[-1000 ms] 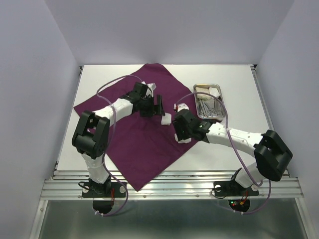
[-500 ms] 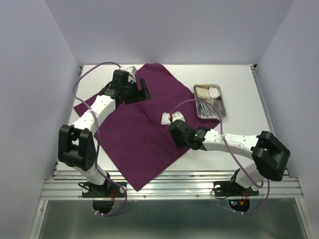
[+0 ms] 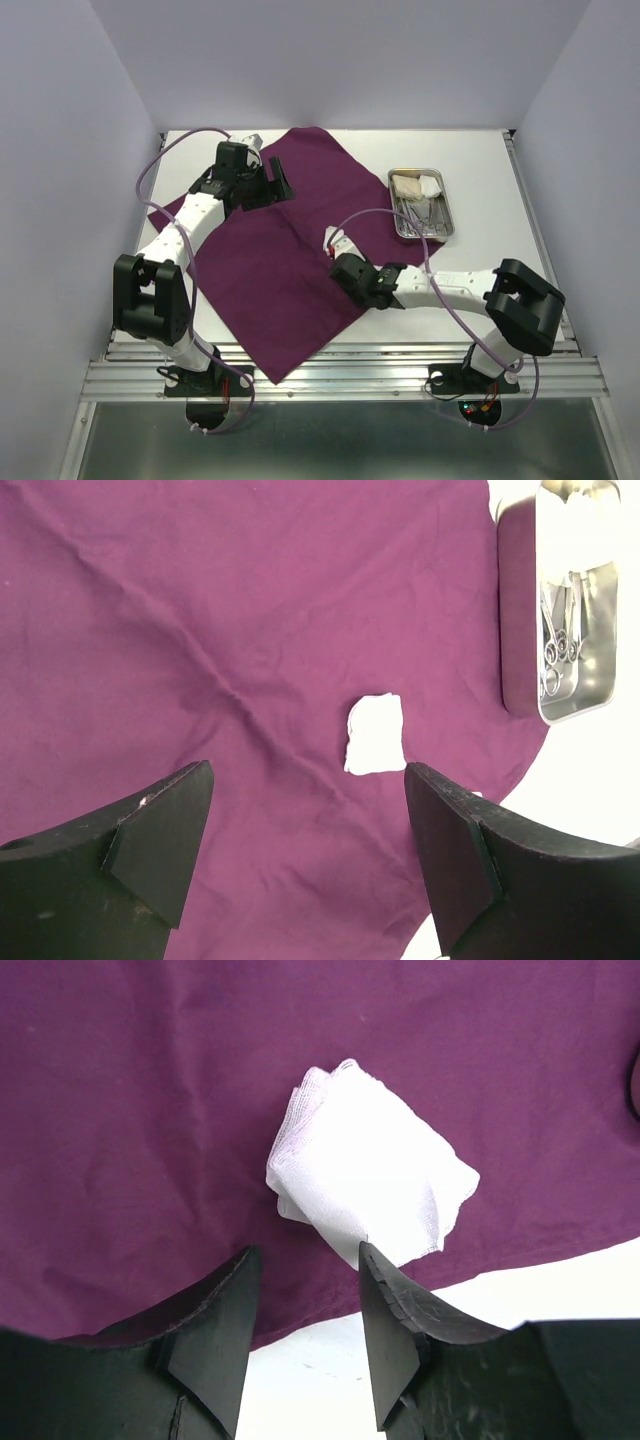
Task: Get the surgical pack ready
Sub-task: Adjust the medical item in the surgical kit.
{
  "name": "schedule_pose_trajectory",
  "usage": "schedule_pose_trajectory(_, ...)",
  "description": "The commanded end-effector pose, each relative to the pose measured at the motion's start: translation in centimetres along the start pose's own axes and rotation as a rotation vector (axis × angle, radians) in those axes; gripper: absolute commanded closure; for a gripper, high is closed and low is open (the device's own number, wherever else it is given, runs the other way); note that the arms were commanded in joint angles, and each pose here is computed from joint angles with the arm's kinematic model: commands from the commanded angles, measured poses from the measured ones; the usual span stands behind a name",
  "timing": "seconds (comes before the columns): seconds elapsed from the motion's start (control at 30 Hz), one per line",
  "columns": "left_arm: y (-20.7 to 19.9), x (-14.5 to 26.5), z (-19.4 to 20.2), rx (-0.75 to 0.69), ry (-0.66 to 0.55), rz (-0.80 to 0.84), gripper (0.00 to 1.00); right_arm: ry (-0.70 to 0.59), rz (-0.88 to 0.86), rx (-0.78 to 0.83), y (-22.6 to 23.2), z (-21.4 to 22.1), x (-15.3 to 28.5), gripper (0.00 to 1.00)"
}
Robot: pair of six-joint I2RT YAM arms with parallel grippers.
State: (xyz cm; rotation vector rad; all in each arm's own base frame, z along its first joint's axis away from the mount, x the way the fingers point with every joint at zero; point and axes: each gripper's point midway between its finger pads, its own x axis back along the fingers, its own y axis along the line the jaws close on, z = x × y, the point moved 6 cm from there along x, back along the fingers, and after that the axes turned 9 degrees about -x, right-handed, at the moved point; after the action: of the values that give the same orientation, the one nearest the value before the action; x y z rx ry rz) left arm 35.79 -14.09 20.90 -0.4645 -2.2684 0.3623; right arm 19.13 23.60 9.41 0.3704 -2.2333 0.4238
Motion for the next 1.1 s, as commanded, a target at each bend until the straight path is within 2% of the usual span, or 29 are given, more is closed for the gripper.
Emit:
schedule_pose_trajectory(0.0, -0.8, 1.1, -0.6, -0.017, -0.043, 0.033, 0.11, -0.027, 0.064, 0.066, -0.1, -0.4, -0.4, 0.51)
schedule_pose_trajectory(1.07, -0.6, 0.9, 0.2, -0.023, -0.031, 0.051, 0.12, -0.113, 0.166, 0.148, 1.9, -2.5, -0.7, 0.49)
